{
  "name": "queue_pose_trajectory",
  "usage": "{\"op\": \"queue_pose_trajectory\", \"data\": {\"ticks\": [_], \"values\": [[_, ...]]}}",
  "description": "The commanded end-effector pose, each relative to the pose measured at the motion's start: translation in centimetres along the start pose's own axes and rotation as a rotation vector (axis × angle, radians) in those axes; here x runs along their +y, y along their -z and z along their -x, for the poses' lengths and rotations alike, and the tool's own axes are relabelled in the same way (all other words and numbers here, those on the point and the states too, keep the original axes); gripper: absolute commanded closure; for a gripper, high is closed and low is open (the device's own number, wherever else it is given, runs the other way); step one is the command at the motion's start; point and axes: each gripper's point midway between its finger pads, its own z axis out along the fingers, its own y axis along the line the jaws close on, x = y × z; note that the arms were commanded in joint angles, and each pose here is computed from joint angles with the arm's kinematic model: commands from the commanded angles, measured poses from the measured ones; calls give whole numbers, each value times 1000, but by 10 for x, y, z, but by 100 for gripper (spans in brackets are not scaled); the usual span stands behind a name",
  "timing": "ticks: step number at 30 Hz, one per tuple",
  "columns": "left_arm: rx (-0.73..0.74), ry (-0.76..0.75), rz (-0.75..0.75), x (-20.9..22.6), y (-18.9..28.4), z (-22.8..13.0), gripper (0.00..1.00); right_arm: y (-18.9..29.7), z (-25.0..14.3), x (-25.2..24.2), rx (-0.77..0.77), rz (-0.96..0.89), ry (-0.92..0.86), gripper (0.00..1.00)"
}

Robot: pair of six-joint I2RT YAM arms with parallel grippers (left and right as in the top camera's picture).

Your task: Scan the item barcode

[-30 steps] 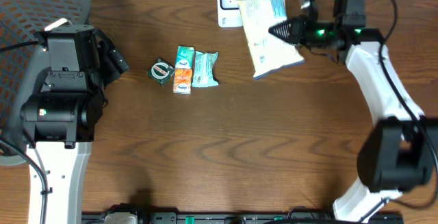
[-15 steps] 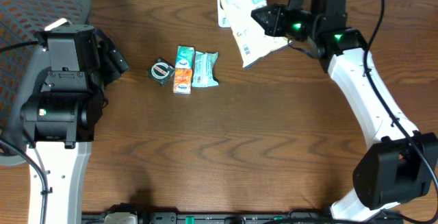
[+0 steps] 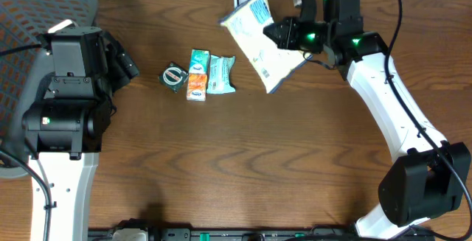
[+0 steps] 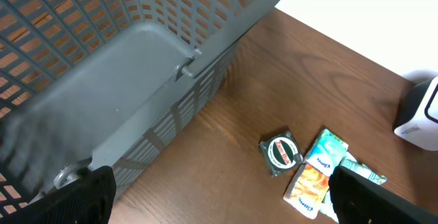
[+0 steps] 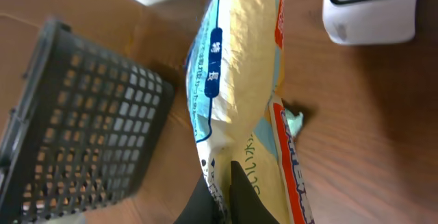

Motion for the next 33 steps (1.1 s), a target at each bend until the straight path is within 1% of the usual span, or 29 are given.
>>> {"op": "queue_pose_trajectory", "data": {"ticks": [1,5,8,12,13,15,16,17,18,19,20,22,24,27,29,31,32,33], "values": [[-21,14,3,2,5,6,2,3,-13,-13,47,-73,80,99],[-21,14,3,2,5,6,2,-4,-33,-43,105,-170,85,99],[-21,14,3,2,5,6,3,-13,-49,-61,151,-188,76,99],[-21,14,3,2,5,6,2,-34,-80,-96,246,-218,34,99],[-21,14,3,2,5,6,2,-38,-87,-103,266,-224,37,97],[-21,14,3,2,5,6,2,-45,-102,-128,321,-288,51,76],[-21,14,3,2,5,6,2,-45,-104,-132,330,-304,54,71],[-21,14,3,2,5,6,2,-45,-111,-147,360,-356,84,58],[-21,14,3,2,5,6,2,-44,-113,-151,370,-372,110,54],[-21,14,3,2,5,6,2,-43,-113,-156,379,-393,144,48],[-21,14,3,2,5,6,2,-40,-110,-163,379,-433,191,38],[-21,14,3,2,5,6,2,-40,-106,-166,374,-448,237,27],[-21,14,3,2,5,6,2,-41,-106,-167,373,-446,240,26],[-21,14,3,2,5,6,2,-49,-122,-160,413,-370,210,24],[-21,14,3,2,5,6,2,-56,-137,-159,448,-331,188,25],[-21,14,3,2,5,6,2,-63,-150,-160,482,-302,167,37],[-21,14,3,2,5,6,2,-69,-160,-156,506,-251,141,57],[-21,14,3,2,5,6,3,-72,-163,-152,513,-214,127,66]]}}
